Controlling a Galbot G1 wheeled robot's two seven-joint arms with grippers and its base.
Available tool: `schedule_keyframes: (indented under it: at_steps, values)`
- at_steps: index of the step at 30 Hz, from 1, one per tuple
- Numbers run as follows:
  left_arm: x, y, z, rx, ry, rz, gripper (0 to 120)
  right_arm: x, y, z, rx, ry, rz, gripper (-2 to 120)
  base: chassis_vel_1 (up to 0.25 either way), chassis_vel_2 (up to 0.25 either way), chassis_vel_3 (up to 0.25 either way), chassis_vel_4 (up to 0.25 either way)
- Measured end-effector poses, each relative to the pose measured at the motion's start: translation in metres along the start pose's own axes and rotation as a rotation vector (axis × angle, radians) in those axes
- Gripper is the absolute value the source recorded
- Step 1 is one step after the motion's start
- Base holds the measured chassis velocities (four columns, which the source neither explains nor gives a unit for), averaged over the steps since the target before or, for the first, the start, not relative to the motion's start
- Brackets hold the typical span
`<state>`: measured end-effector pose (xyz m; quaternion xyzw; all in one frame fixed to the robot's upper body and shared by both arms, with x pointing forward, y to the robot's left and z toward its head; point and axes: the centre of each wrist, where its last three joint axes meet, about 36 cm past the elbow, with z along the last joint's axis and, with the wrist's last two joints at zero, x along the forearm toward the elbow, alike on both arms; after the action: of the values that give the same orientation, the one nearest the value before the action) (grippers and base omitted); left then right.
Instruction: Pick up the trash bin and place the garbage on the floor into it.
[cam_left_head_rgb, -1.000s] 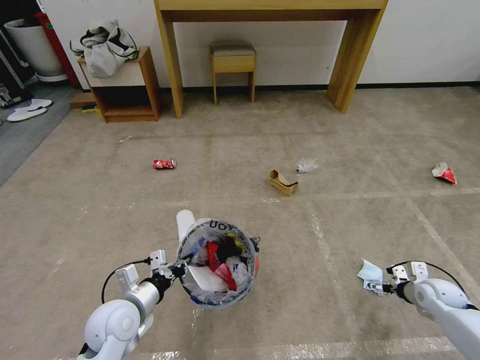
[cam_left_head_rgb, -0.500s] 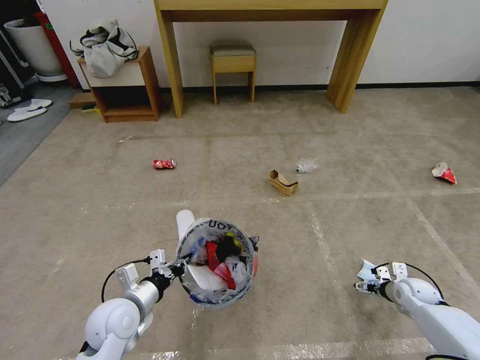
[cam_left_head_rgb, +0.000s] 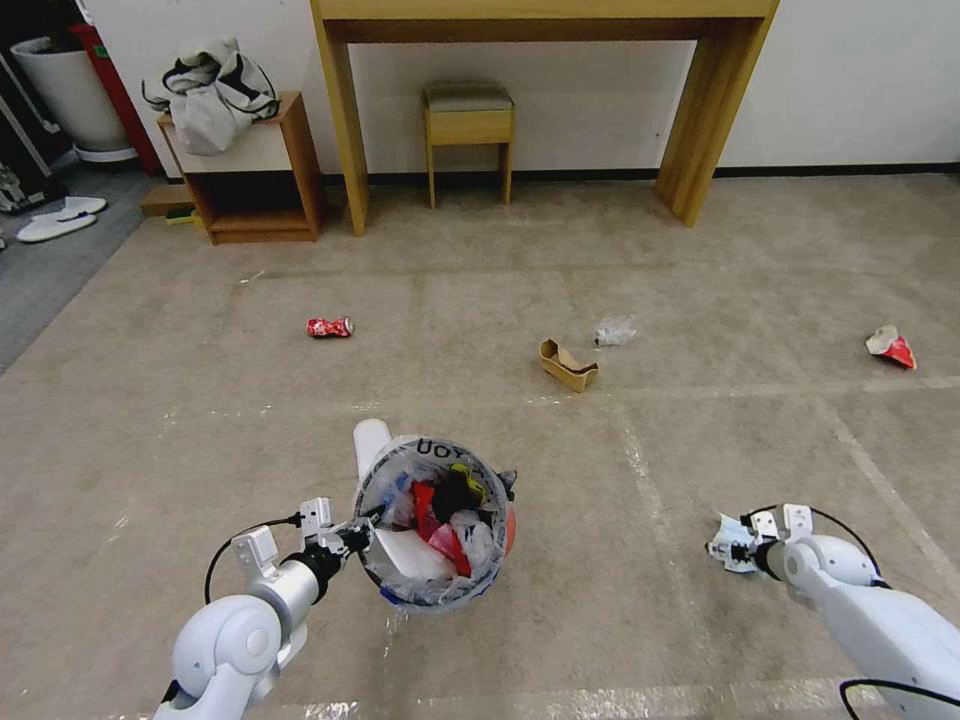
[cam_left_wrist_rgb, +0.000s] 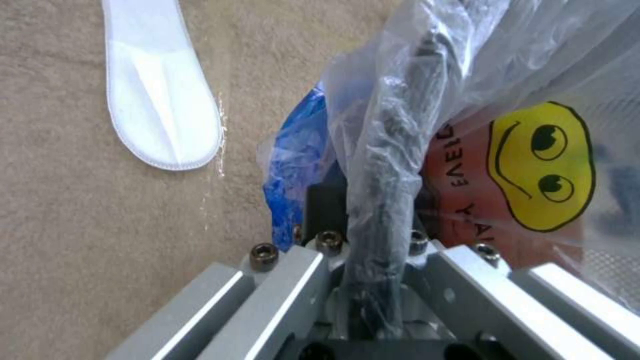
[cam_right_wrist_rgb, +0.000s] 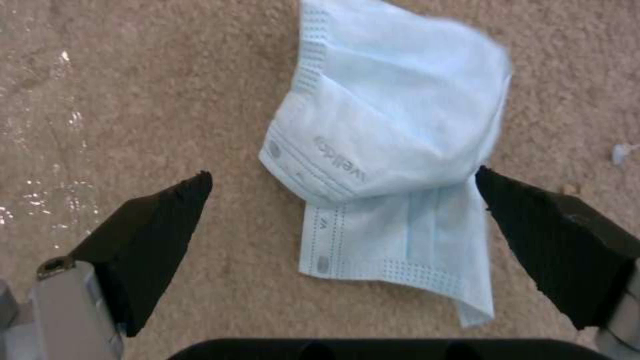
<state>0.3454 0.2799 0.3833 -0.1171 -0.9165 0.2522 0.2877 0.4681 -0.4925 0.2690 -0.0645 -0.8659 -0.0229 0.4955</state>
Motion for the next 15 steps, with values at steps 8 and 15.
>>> schedule_keyframes:
  at_steps: [8, 15]
  values:
    - [0.000, 0.001, 0.004, -0.003, 0.003, -0.001, 0, -0.013, 0.003, 0.003, 0.014, -0.005, 0.006, 99, 0.000, 0.000, 0.000, 0.000]
    - [0.001, 0.001, 0.004, -0.003, 0.003, -0.002, 0, -0.021, 0.005, -0.011, 0.009, -0.031, 0.025, 99, 0.000, 0.000, 0.000, 0.000]
